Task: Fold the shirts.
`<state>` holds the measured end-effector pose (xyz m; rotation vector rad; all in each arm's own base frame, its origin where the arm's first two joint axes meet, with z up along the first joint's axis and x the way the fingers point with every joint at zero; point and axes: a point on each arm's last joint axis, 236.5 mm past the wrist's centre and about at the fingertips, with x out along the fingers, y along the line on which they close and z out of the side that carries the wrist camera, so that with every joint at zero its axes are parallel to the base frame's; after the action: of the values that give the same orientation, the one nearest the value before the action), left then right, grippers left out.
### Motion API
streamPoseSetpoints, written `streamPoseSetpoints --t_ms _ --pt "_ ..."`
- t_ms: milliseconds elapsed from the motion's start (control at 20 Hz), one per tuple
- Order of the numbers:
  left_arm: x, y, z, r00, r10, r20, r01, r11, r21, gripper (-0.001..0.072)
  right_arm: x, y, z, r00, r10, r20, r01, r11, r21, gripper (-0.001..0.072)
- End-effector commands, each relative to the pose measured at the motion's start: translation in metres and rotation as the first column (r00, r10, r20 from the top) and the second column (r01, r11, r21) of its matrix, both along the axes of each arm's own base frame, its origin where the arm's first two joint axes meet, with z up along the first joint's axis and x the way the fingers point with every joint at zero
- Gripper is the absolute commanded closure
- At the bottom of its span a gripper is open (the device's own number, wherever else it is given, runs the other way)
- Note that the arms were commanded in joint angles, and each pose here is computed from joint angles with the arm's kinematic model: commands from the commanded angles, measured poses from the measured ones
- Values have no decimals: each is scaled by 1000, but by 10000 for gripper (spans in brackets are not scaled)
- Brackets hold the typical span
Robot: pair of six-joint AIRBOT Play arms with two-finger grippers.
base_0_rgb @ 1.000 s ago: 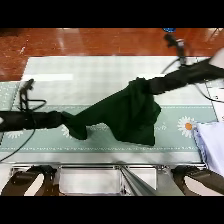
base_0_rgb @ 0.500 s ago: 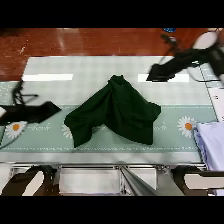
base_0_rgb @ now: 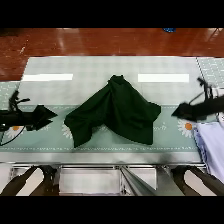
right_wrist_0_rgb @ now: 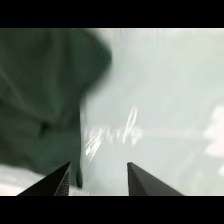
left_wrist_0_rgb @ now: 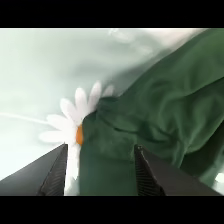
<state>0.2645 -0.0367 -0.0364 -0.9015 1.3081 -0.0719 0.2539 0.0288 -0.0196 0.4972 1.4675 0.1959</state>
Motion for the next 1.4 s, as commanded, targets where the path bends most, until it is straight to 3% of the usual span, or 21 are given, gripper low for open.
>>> streamPoseSetpoints --t_ms 0,200,500,550,600,800,1150,1350 --pt "4 -17 -22 996 54 -71 -64 987 -148 203 -55 27 -29 998 -26 -58 31 995 93 304" --pt "27 -28 -38 995 89 -53 -96 983 -157 203 -73 37 -26 997 -5 -80 15 992 124 304" --pt "24 -54 -63 995 -11 -94 -3 989 -146 205 -77 39 -26 995 1 -96 12 991 132 304" --pt "22 -60 -62 995 -55 -83 42 988 -148 327 -77 38 -26 995 -11 -102 24 991 129 304" --pt "21 -69 -57 993 -111 -51 101 982 -162 686 -78 40 -27 992 -32 -119 48 990 134 304" --pt "35 -90 -22 977 -199 75 211 948 -237 686 -92 55 -46 986 -23 -163 49 986 157 304" --pt "36 -92 -18 974 -211 83 225 944 -241 686 -82 78 -76 984 6 -177 17 992 127 304" --pt "34 -98 -18 969 -231 83 244 940 -239 686 -63 104 -92 986 -21 -168 51 984 171 304"
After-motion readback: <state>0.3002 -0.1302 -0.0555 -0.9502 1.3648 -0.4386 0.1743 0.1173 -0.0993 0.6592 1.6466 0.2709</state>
